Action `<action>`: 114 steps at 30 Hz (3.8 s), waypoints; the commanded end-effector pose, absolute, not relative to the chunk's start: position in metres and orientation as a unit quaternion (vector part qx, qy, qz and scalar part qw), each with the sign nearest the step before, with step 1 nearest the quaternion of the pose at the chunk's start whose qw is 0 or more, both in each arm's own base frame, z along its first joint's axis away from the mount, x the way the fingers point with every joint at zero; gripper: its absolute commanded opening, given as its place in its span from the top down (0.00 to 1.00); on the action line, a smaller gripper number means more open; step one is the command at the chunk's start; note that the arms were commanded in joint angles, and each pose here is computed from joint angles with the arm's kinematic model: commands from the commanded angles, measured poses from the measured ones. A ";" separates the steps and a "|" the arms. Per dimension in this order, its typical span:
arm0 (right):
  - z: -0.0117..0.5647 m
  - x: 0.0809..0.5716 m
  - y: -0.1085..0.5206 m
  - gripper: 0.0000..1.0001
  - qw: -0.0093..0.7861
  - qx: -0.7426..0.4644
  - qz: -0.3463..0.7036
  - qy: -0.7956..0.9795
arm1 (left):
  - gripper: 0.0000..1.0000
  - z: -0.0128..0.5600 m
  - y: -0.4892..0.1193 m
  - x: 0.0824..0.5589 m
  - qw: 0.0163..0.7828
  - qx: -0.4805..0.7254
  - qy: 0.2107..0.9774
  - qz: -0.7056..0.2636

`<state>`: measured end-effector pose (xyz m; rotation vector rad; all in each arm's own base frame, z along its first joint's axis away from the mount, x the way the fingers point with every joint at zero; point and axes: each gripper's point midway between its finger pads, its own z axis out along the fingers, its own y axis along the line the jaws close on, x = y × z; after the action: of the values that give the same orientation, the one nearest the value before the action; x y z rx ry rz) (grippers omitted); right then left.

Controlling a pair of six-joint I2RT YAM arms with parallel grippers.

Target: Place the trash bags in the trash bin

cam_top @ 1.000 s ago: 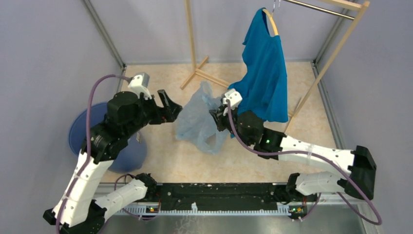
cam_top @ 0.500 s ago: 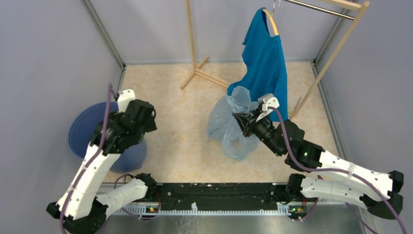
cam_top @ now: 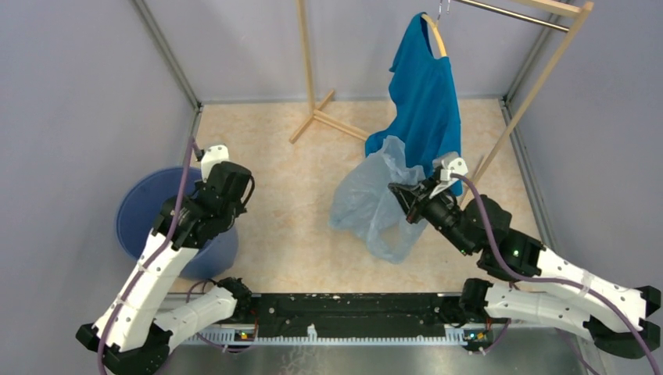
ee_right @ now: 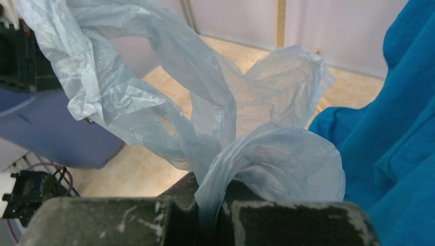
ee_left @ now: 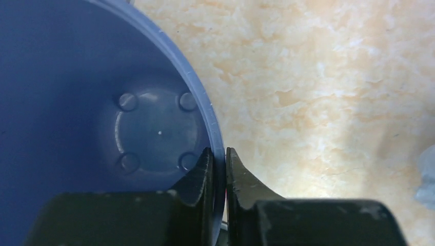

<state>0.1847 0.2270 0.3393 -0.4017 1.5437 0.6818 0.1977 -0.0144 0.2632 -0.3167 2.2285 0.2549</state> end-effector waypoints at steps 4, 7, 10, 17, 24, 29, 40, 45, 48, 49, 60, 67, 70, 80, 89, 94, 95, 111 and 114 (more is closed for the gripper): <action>0.393 0.184 0.187 1.00 0.690 -0.137 0.279 0.654 | 1.00 0.306 -0.074 0.233 0.480 -0.036 0.876 -0.029; 0.399 0.185 0.175 1.00 0.698 -0.126 0.266 0.653 | 1.00 0.321 -0.111 0.238 0.477 0.026 0.872 -0.103; 0.406 0.185 0.163 1.00 0.704 -0.116 0.253 0.653 | 1.00 0.329 -0.150 0.235 0.461 0.079 0.865 -0.184; 0.438 0.182 0.140 1.00 0.723 -0.094 0.245 0.640 | 1.00 0.321 -0.231 0.203 0.432 0.171 0.848 -0.255; 0.470 0.176 0.121 1.00 0.739 -0.076 0.248 0.622 | 1.00 0.301 -0.297 0.172 0.409 0.238 0.834 -0.284; 0.497 0.169 0.108 1.00 0.753 -0.059 0.269 0.598 | 0.85 0.287 -0.324 0.156 0.385 0.282 0.827 -0.298; 0.560 0.164 0.153 1.00 0.778 -0.127 0.310 0.532 | 0.07 0.347 -0.276 0.153 0.474 0.247 0.781 -0.322; 0.601 0.156 0.211 1.00 0.773 -0.186 0.371 0.479 | 0.02 0.363 -0.220 0.152 0.515 0.187 0.781 -0.301; 0.629 0.144 0.243 1.00 0.759 -0.216 0.429 0.440 | 0.02 0.375 -0.187 0.145 0.539 0.150 0.766 -0.316; 0.638 0.138 0.252 1.00 0.751 -0.224 0.450 0.428 | 0.02 0.379 -0.178 0.142 0.546 0.139 0.761 -0.323; 0.638 0.132 0.288 1.00 0.696 -0.215 0.531 0.433 | 0.01 0.413 -0.107 0.108 0.584 0.085 0.701 -0.401; 0.511 0.194 0.280 1.00 0.669 -0.131 0.404 0.610 | 0.02 0.404 -0.115 0.103 0.551 0.110 0.730 -0.389; 0.471 0.205 0.282 1.00 0.646 -0.124 0.361 0.661 | 0.02 0.409 -0.118 0.103 0.551 0.114 0.728 -0.391; 0.455 0.237 0.260 1.00 0.661 -0.143 0.194 0.711 | 0.23 0.403 -0.099 0.151 0.560 -0.019 0.790 -0.250; 0.449 0.215 0.255 1.00 0.678 -0.203 0.235 0.666 | 0.44 0.387 -0.178 0.197 0.546 0.058 0.825 -0.133; 0.452 0.206 0.267 1.00 0.680 -0.221 0.272 0.644 | 0.59 0.334 -0.215 0.232 0.505 0.074 0.859 -0.042; 0.453 0.205 0.272 1.00 0.680 -0.225 0.282 0.638 | 0.60 0.317 -0.217 0.237 0.488 0.065 0.870 -0.036; 0.454 0.206 0.307 1.00 0.673 -0.249 0.317 0.620 | 0.37 0.318 -0.209 0.202 0.455 0.085 0.861 -0.211; 0.440 0.207 0.318 1.00 0.652 -0.259 0.325 0.634 | 0.24 0.335 -0.184 0.192 0.477 0.087 0.851 -0.203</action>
<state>0.2079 0.3049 0.4400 -0.5758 1.4372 0.6764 0.2023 -0.1982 0.3152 0.1730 2.1342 -0.4762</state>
